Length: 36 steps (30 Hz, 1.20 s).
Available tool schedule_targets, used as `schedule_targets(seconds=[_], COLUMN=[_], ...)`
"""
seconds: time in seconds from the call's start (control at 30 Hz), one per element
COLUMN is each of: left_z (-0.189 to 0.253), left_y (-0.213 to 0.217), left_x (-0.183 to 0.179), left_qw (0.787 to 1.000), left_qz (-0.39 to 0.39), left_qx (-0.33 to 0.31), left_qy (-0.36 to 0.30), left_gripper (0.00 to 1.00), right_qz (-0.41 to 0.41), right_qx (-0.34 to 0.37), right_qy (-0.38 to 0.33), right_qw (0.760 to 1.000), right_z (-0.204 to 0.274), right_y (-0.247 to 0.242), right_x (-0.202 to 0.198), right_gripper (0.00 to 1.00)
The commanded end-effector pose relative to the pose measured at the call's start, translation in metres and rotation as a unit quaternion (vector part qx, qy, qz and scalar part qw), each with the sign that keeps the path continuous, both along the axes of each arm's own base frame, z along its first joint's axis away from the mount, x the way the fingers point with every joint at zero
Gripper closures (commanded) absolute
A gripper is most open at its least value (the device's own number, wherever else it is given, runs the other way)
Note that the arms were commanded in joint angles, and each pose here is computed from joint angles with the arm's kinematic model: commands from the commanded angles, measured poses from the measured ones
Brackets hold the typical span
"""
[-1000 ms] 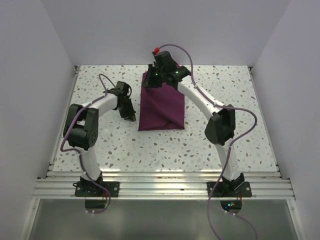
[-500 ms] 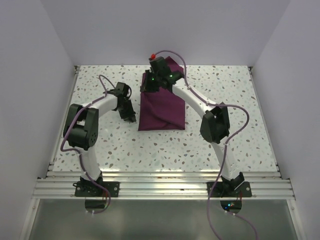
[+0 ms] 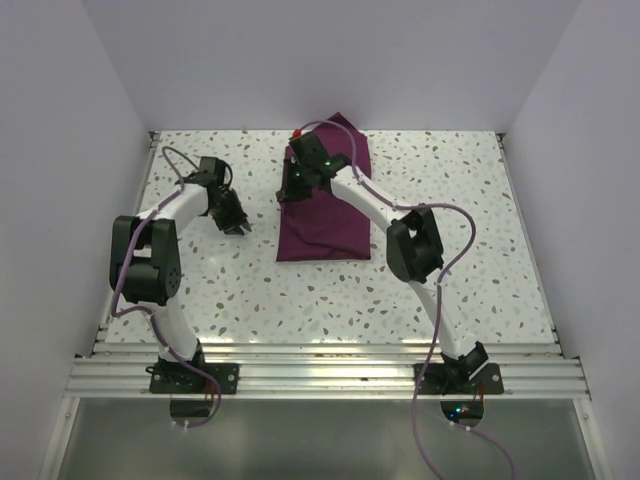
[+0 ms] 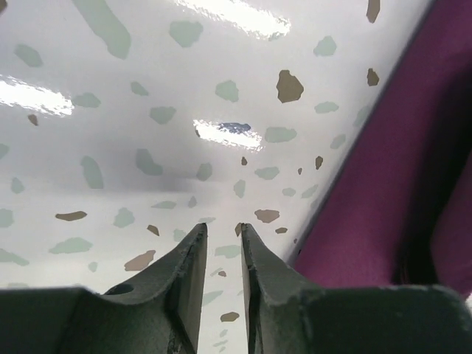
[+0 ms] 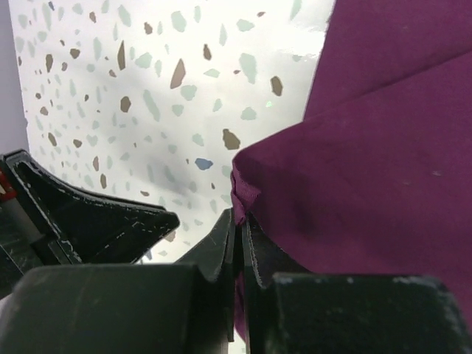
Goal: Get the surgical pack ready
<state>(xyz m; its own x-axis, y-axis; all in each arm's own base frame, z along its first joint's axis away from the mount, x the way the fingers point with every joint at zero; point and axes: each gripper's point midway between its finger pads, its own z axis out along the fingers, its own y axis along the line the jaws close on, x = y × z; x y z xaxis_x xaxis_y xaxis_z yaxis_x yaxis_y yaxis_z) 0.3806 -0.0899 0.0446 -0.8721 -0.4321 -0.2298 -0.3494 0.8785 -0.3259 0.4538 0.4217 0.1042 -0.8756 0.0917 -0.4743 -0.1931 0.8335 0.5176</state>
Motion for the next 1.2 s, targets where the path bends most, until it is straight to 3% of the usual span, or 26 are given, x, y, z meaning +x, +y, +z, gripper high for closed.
schedule_targets(seconds=[0.0,0.13,0.23,0.4,0.43,0.67,0.77,0.87,1.17], left_z=[0.024,0.025,0.026,0.036,0.037,0.038,0.034,0.032,0.025], left_y=[-0.004,-0.021,-0.033,-0.031,-0.031,-0.04,-0.047,-0.05,-0.061], left_x=[0.008,0.016,0.023,0.038,0.038,0.05,0.053,0.058,0.067], left_qw=[0.998,0.995,0.99,0.987,0.987,0.981,0.977,0.974,0.966], left_qz=[-0.028,-0.046,-0.049,-0.037,-0.032,-0.035,-0.035,-0.031,-0.022], left_qx=[-0.028,-0.08,-0.123,-0.14,-0.143,-0.179,-0.203,-0.215,-0.253], left_qy=[-0.041,-0.049,-0.052,-0.069,-0.069,-0.068,-0.06,-0.059,-0.045], left_gripper=[0.7,0.63,0.6,0.53,0.53,0.5,0.5,0.49,0.51], right_qz=[0.026,0.037,0.043,0.034,0.029,0.013,0.04,0.067,0.131], right_qx=[0.026,0.019,-0.008,-0.061,-0.052,-0.093,-0.113,-0.129,-0.19], right_qy=[-0.006,-0.004,-0.014,-0.005,-0.016,0.018,0.0,-0.018,-0.035], right_qw=[0.999,0.999,0.999,0.998,0.998,0.995,0.993,0.989,0.972], right_z=[0.018,0.024,0.037,0.042,0.061,0.052,0.055,0.05,0.02], right_y=[0.021,0.017,0.0,-0.058,-0.068,-0.151,-0.165,-0.173,-0.173], right_x=[-0.008,-0.013,-0.017,-0.028,-0.031,-0.063,-0.08,-0.089,-0.102], right_gripper=[0.96,0.69,0.56,0.51,0.51,0.5,0.48,0.36,0.32])
